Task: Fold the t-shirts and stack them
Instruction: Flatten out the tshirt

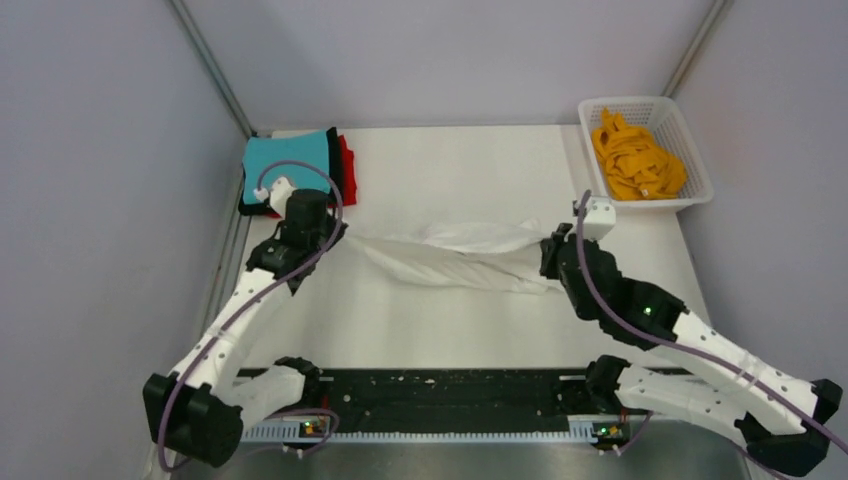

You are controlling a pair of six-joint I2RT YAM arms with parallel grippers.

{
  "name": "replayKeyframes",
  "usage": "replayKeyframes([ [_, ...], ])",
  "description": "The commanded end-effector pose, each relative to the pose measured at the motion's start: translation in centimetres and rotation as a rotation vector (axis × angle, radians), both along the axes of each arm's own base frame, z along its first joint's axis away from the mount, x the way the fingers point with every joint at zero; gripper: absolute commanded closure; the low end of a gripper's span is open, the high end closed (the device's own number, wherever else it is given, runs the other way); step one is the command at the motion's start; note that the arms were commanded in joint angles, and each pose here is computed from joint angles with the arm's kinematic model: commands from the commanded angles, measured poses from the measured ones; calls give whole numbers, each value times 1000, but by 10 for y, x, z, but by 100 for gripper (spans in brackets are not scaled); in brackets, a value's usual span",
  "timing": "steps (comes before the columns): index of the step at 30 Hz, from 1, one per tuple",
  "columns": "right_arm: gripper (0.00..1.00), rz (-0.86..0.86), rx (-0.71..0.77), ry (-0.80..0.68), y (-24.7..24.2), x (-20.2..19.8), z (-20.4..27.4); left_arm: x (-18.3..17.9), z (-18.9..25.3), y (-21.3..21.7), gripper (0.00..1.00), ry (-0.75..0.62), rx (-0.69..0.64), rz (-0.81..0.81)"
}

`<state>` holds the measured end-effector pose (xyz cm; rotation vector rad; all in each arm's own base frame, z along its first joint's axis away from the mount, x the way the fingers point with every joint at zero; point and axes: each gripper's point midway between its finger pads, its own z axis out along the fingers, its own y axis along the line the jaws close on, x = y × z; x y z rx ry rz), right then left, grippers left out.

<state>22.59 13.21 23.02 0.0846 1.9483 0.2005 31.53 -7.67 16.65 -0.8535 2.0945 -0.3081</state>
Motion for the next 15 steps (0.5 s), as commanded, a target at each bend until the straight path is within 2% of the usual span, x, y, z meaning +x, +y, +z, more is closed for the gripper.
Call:
replayKeyframes([
  [1,100,-82,106,-223,-31,2,100,1,104,27,100,-252,51,90],
  [4,100,23,182,-323,-28,-9,155,-9,165,33,100,-386,43,83],
  [8,100,293,263,-414,-2,-37,215,-35,248,37,100,-572,24,46],
  [11,100,497,314,-470,16,-65,256,-64,300,42,100,-709,7,13],
  [15,100,654,390,-548,19,-98,298,-112,363,45,100,-882,0,-60],
])
